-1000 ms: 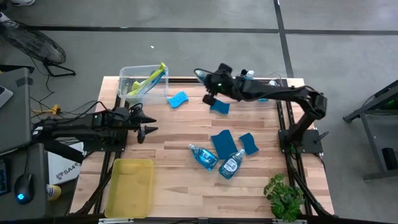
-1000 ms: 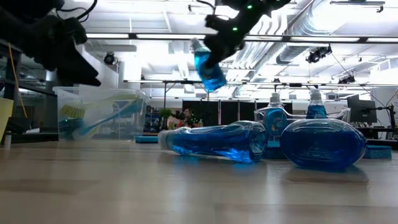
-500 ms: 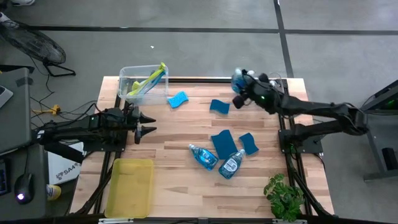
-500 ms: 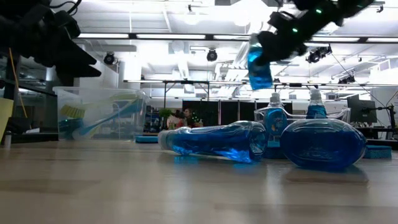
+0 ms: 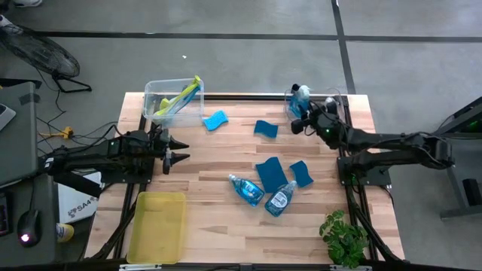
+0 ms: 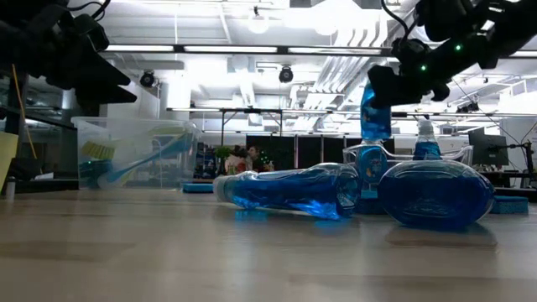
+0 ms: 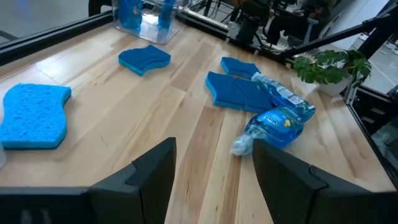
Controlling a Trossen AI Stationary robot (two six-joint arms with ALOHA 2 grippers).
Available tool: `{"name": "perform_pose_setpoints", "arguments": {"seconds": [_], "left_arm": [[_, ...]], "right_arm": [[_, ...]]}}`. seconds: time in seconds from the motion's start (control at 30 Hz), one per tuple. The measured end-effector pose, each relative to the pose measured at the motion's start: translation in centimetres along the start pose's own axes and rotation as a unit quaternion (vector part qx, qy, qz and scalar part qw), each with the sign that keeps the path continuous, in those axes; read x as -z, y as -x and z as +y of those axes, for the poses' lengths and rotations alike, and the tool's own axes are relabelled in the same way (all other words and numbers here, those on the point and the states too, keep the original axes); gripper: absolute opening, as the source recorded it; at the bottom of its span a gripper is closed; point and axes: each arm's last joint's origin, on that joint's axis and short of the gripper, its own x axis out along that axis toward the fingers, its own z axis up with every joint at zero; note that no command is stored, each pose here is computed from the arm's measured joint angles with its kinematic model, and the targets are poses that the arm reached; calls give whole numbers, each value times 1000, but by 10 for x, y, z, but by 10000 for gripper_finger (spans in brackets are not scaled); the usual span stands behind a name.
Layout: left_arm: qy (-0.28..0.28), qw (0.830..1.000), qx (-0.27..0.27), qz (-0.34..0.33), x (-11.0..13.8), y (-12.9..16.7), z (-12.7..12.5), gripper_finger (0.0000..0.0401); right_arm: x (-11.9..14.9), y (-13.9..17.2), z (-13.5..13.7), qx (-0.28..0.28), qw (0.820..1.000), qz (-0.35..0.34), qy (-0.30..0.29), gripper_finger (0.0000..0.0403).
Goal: Pick & Place Kitchen Sink Supplies
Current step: Put the top soap dispenser into the transparent bin
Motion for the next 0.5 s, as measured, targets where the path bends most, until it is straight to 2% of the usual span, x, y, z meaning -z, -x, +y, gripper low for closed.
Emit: {"name": "perform_pose_setpoints", "arguments": {"seconds": [0.13, 0.5], "left_arm": [[0, 1000, 0, 0, 0, 0, 0, 209], [-4, 1000, -10, -3, 0, 0, 1, 209]], "right_arm": [[6, 0, -2, 24, 1000, 2, 2, 87], [18, -9, -1, 44, 998, 17, -38, 87]]}}
